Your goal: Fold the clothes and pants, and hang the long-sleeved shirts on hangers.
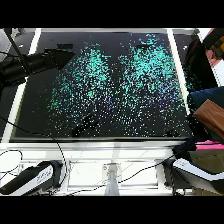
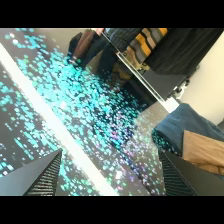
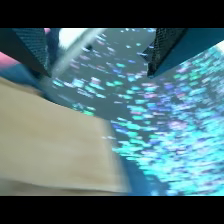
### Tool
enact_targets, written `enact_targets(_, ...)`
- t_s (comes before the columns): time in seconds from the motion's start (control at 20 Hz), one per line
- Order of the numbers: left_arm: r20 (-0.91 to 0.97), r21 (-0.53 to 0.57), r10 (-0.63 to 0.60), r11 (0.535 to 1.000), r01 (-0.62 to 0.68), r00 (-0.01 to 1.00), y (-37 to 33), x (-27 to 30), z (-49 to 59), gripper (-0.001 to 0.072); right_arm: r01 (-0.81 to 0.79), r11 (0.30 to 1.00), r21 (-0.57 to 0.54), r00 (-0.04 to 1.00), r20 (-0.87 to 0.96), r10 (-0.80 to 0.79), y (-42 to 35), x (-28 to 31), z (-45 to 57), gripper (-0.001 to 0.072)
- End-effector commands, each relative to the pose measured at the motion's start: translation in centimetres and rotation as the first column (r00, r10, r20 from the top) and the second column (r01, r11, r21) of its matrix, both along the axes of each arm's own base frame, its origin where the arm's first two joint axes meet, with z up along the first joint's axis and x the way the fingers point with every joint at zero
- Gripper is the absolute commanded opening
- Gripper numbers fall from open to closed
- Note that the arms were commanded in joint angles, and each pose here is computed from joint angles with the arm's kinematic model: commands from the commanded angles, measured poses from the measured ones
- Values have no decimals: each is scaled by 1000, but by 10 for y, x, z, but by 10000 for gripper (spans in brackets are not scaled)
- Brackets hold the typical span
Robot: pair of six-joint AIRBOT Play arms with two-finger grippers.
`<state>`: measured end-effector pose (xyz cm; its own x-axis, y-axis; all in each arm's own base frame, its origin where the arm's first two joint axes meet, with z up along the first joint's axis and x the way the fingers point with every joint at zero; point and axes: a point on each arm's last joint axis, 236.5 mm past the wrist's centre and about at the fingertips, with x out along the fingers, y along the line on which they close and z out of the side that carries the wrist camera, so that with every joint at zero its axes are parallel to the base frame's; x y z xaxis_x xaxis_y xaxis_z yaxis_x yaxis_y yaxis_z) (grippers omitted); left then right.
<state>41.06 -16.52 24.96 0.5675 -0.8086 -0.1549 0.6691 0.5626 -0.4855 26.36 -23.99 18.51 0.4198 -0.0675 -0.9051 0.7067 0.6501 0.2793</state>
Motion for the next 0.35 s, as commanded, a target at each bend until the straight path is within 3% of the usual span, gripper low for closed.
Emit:
enact_targets(0.0,1,0,1,1000,-1,1000,1,0,0,699,-283,959,-28,946,157,283,69,74,19,644)
enact_targets(0.15,1,0,1,1000,-1,1000,0,0,0,699,-500,858,-116,848,133,512,143,113,18,540)
enact_targets(0.3,1,0,1,1000,-1,1000,1,0,0,699,-658,725,-204,720,111,685,221,137,20,540)
